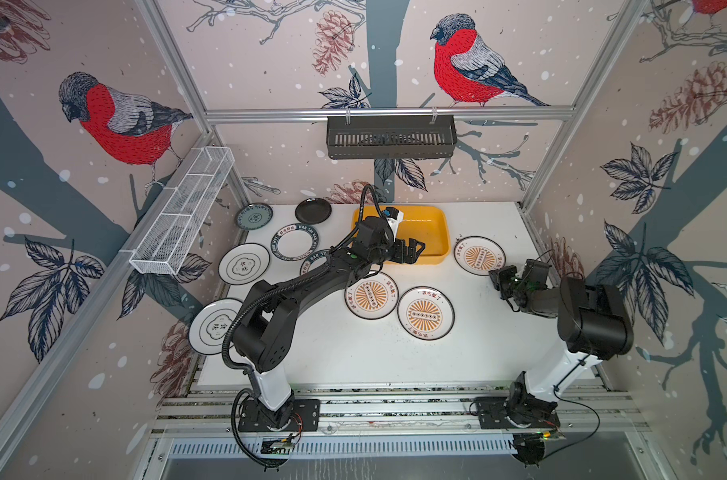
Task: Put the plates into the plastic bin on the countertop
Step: 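Lower the right gripper onto the sunburst plate while the left arm reaches across, then lift the sunburst plate upright with the right gripper toward the left gripper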
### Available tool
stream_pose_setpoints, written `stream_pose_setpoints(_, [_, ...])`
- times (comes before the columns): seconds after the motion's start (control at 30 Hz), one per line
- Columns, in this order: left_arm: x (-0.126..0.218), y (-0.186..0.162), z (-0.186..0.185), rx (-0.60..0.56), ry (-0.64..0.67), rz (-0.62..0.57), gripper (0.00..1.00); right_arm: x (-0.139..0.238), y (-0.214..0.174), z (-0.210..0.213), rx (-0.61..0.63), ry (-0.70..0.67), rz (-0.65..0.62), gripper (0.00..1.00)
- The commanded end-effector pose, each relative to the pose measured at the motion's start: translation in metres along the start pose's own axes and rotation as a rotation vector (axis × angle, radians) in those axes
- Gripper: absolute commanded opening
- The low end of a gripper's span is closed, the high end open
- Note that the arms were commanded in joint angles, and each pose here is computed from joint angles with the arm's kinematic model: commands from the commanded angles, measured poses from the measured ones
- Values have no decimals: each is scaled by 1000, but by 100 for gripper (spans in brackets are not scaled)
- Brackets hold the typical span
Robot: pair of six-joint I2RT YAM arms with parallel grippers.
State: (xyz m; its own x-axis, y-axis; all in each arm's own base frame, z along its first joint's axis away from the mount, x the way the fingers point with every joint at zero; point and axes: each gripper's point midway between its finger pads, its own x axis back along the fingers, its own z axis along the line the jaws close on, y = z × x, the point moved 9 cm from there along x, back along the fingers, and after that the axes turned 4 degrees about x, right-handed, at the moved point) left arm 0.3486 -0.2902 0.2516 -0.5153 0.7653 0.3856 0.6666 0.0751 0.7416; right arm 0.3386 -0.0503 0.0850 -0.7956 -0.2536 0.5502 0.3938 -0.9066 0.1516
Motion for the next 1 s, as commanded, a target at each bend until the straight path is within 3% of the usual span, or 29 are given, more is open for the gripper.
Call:
stream_pose_setpoints(0.0, [8,9,-6,7,-23,-67,98,9,4,6,3,22,-24,3])
stream_pose_setpoints(0.17, [19,12,-10,37,-22,-94,97,31,12,30,40,95,-52,2])
stream_pose_setpoints(0.33, [26,20,-14,106,-42,-82,95,64,15,70,155,148,-69,2])
stream_pose_setpoints(0.57, [36,46,-9,227,-243,-86,91,96,-9,130,334,181,27,2])
stream_pose_setpoints(0.7, [32,57,3,235,-280,-48,89,92,-45,166,424,213,108,2])
stream_pose_setpoints(0.97, [22,63,40,289,-264,49,85,64,-100,213,461,313,228,2])
